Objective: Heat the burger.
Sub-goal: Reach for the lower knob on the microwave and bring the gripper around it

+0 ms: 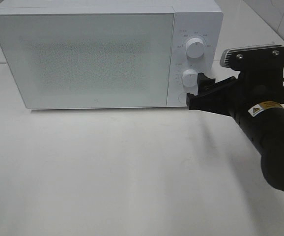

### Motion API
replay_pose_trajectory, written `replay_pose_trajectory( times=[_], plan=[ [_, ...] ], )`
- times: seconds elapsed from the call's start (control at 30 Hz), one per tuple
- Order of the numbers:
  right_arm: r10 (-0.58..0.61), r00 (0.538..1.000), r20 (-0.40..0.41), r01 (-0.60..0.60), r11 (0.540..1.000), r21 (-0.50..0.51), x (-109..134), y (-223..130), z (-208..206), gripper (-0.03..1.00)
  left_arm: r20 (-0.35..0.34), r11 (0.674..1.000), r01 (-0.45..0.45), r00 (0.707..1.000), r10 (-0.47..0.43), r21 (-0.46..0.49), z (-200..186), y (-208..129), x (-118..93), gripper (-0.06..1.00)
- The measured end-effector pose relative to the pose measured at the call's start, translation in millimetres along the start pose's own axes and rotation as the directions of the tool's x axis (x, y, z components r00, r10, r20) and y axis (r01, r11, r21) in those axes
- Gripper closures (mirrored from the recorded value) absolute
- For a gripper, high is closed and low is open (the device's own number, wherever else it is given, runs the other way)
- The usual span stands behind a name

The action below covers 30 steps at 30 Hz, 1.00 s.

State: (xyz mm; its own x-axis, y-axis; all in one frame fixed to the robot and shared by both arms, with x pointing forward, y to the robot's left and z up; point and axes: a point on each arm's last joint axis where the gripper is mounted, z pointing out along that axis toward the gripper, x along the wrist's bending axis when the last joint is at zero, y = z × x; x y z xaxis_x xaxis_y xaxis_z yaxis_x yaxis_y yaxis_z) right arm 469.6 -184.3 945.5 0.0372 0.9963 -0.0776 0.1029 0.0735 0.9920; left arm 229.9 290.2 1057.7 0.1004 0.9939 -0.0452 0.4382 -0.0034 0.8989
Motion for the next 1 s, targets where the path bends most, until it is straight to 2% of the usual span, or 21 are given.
replay_pose_trajectory(
  times=[0.43,1.0],
  plan=[
    [0.009,1.0,-0.004,-0.009,1.0,0.018,31.5,-6.8,12.5,0.2,0.0,1.0,0.0,1.0,0.0,0.0,0.0,0.0,0.0,0.07],
    [-0.002,1.0,0.011,0.002,1.0,0.003,43.0,-13.7,27.4,0.2,0.0,1.0,0.0,1.0,0.0,0.0,0.0,0.0,0.0,0.07]
  ],
)
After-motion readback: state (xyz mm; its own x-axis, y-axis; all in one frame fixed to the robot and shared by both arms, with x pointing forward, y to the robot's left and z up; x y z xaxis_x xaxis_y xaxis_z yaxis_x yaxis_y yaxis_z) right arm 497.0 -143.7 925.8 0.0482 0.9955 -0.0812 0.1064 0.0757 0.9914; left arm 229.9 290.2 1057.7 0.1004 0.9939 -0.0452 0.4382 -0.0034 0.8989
